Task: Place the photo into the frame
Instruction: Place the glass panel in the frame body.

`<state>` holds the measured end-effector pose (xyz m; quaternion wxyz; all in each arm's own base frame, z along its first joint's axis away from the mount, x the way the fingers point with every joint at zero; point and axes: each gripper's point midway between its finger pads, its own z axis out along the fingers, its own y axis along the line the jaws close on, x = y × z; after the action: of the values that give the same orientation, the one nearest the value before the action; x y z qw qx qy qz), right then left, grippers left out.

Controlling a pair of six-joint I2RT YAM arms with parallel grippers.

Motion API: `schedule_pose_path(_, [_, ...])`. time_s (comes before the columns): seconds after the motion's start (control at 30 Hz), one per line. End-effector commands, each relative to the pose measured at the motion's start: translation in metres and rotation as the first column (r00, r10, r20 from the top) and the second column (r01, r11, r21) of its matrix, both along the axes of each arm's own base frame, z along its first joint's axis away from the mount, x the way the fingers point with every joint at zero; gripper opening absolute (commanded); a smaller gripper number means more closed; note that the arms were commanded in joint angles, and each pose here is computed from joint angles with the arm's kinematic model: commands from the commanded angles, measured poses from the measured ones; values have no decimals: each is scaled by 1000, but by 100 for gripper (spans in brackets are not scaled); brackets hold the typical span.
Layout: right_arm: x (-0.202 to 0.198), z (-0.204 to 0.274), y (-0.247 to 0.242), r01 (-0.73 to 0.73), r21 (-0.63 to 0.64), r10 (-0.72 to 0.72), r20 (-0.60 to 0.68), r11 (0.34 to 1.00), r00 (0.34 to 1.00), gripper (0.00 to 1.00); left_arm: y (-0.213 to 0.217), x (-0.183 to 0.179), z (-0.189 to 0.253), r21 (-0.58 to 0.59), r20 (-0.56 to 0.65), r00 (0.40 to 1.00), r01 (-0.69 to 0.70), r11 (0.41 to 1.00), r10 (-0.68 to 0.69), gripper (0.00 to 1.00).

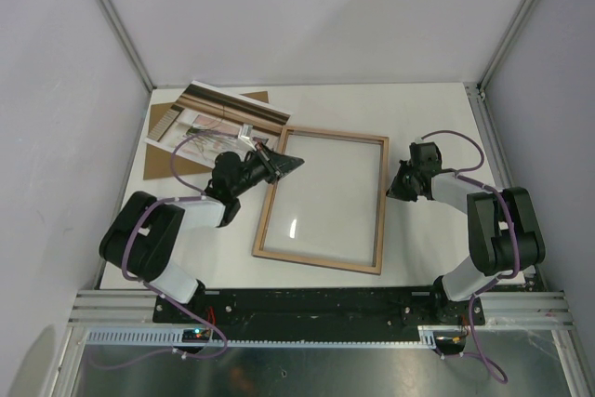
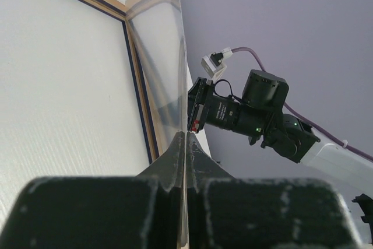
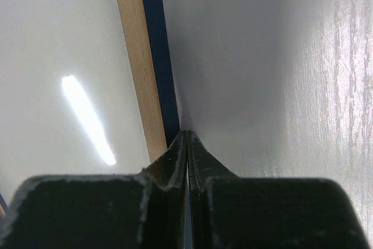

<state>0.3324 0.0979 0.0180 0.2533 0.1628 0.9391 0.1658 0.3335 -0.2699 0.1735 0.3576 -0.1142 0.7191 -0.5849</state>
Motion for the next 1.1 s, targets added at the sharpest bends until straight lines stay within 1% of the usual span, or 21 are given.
schedule_pose_path(0.0, [-20,-23,-9,-19,-62,14,-95,998,995,2,1,-2,16,-8,111,994,12,1000,-11,0])
schedule_pose_path(0.13, [-20,-23,-8,-21,-62,15,-94,998,995,2,0,-6,16,4,131,991,32,999,-33,0])
schedule_pose_path(0.5, [-21,-22,-9,-22,-68,16,-96,997,995,2,-1,-12,14,10,137,989,53,999,-54,0])
schedule_pose_path(1.07, [-22,-22,-8,-27,-68,20,-96,997,995,2,-1,1,4,-2,90,996,18,1000,-18,0])
